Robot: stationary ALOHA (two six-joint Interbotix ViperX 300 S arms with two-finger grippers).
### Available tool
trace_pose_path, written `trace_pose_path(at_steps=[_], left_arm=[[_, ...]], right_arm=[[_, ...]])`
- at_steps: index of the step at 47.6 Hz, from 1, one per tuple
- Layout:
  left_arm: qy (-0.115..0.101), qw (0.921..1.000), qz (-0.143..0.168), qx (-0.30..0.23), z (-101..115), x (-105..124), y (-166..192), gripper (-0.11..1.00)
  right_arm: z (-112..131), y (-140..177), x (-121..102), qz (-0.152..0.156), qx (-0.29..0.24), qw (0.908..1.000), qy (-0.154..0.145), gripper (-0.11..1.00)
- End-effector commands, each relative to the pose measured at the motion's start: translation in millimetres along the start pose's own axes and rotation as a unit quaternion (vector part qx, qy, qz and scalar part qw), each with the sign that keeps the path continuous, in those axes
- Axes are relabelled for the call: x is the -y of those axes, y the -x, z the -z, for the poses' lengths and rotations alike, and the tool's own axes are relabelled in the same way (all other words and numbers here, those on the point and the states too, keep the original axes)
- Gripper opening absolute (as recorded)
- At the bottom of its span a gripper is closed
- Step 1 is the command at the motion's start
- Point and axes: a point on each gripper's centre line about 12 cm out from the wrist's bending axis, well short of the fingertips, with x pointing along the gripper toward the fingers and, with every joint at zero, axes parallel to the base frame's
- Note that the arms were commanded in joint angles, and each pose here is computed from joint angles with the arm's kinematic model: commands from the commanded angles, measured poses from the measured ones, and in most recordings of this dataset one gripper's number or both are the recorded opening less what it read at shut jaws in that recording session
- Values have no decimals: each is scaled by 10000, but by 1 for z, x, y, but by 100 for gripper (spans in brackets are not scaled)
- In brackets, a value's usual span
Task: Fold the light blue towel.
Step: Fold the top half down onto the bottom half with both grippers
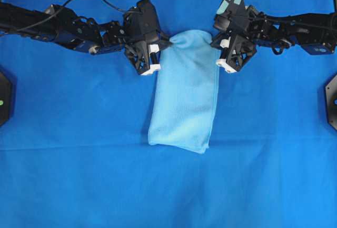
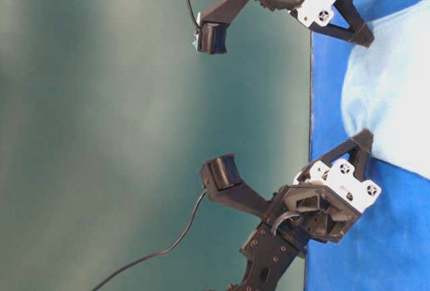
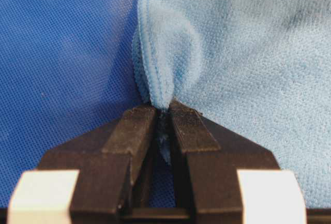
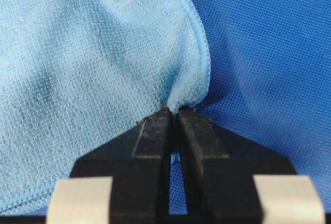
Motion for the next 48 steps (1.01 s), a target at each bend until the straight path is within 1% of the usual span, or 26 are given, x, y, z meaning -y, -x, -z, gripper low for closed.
trace_pose_path(at_steps=[1, 5, 8, 12, 16, 19, 21, 24, 27, 34, 39, 43, 48], left_arm=[[21, 10000, -24, 20, -4, -3, 3, 5], [-27, 10000, -24, 5, -8, -3, 7, 5], [-22, 10000, -63, 39, -14, -8, 12, 5], [27, 9998, -161, 151, -25, -18, 22, 5], [91, 9990, -319, 302, -36, -34, 31, 5], [30, 9984, -420, 378, -41, -43, 36, 5], [-80, 9981, -474, 373, -41, -48, 36, 5], [-79, 9978, -518, 396, -42, -52, 36, 5], [-79, 9978, -518, 396, -42, -52, 36, 5], [63, 9980, -503, 374, -40, -51, 38, 5], [93, 9980, -489, 378, -39, -50, 42, 5], [62, 9981, -447, 414, -41, -45, 47, 5], [-1, 9980, -358, 519, -49, -35, 58, 5]], right_arm=[[-11, 2, 1, 9, 161, 9999, 29, 4], [-16, 3, 4, 38, 238, 9997, 3, 4], [-22, 6, 8, 74, 323, 9994, -28, 4], [-29, 10, 15, 134, 446, 9989, -33, 4], [-35, 14, 21, 193, 537, 9984, -16, 4], [-39, 16, 25, 231, 597, 9979, -15, 4], [-41, 18, 26, 249, 627, 9977, -8, 4], [-44, 20, 28, 269, 649, 9975, 0, 4], [-48, 22, 29, 286, 694, 9972, 36, 4], [-55, 23, 30, 309, 691, 9971, 114, 4], [-60, 24, 31, 324, 668, 9972, 120, 4], [-64, 28, 30, 331, 647, 9973, 114, 4], [-70, 38, 23, 290, 688, 9971, 156, 4]])
